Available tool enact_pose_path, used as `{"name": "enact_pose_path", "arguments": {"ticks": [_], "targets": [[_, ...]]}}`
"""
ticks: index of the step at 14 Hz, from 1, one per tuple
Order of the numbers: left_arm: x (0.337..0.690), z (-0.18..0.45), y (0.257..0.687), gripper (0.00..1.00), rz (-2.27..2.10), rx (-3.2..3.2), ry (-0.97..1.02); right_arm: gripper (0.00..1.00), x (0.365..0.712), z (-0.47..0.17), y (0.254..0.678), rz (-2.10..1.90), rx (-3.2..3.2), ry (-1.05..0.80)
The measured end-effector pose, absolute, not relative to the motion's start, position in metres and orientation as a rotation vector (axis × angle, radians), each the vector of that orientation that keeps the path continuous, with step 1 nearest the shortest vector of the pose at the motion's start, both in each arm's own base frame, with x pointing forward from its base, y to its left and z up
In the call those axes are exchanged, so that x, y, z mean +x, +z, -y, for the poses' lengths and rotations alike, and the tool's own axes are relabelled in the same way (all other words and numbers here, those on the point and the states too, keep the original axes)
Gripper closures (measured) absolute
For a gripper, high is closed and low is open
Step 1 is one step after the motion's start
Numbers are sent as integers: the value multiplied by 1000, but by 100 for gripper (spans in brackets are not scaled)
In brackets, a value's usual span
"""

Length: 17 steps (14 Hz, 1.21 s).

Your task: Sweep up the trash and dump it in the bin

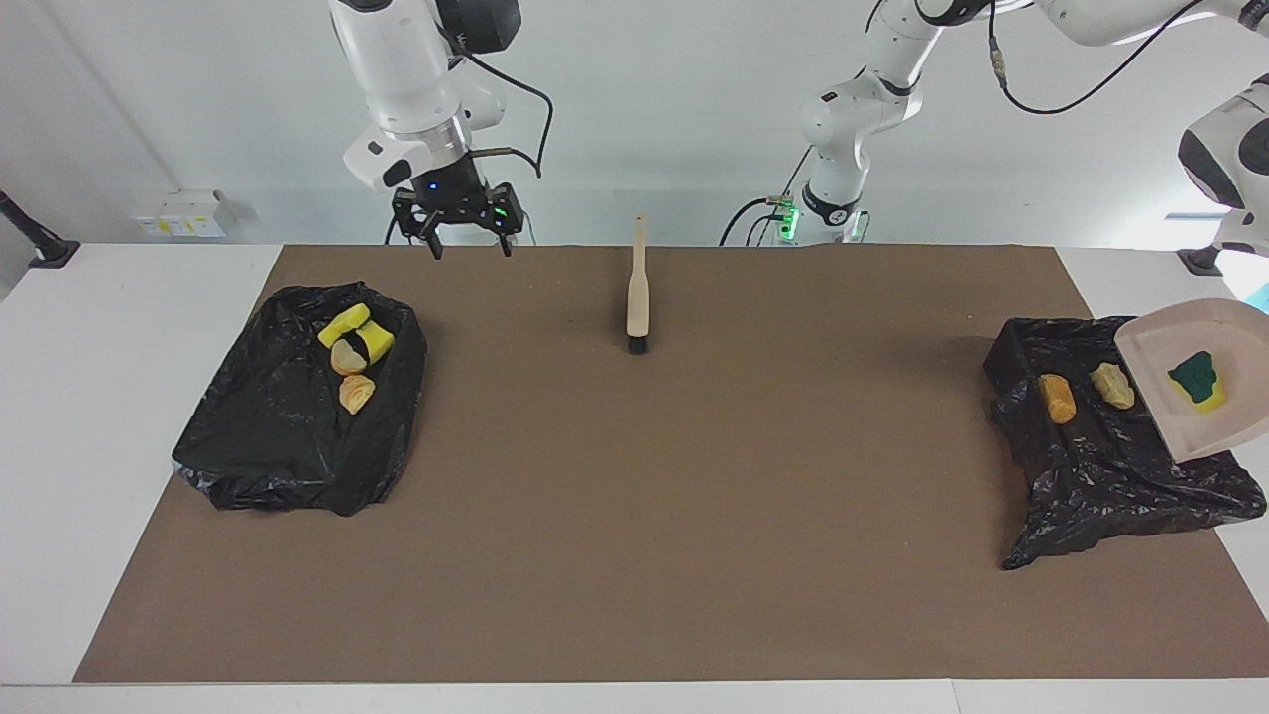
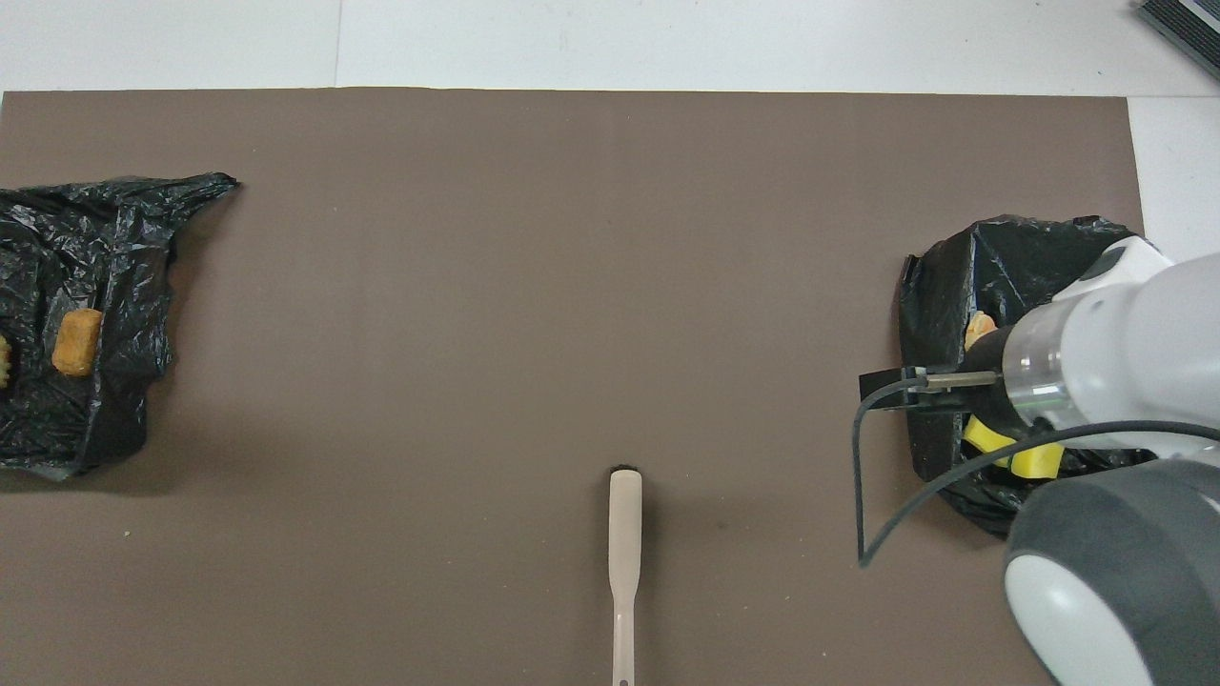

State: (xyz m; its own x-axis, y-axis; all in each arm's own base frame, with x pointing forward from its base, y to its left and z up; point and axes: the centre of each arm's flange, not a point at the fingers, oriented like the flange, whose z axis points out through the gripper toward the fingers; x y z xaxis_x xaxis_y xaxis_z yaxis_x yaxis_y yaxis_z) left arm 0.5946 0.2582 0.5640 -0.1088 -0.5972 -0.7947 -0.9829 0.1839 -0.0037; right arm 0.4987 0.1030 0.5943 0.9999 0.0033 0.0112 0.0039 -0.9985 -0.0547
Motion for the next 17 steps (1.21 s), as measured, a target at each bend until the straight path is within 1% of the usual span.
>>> {"name": "enact_pose_path", "arguments": {"ticks": [4, 8, 10, 13, 17], "targets": [[592, -236, 581, 68, -1718, -1345, 866, 0, 510, -34, 612, 88, -3096, -87], [588, -190, 567, 68, -1614, -1422, 924, 0, 511, 19, 615, 19, -3111, -99], [584, -182, 564, 68, -1595, -1410, 934, 0, 509, 28, 627, 8, -3126, -82], [579, -189, 568, 68, -1574, -1407, 946, 0, 509, 24, 650, 27, -3148, -83], [581, -183, 574, 68, -1572, -1398, 932, 0, 516, 20, 643, 37, -3151, -62]]}}
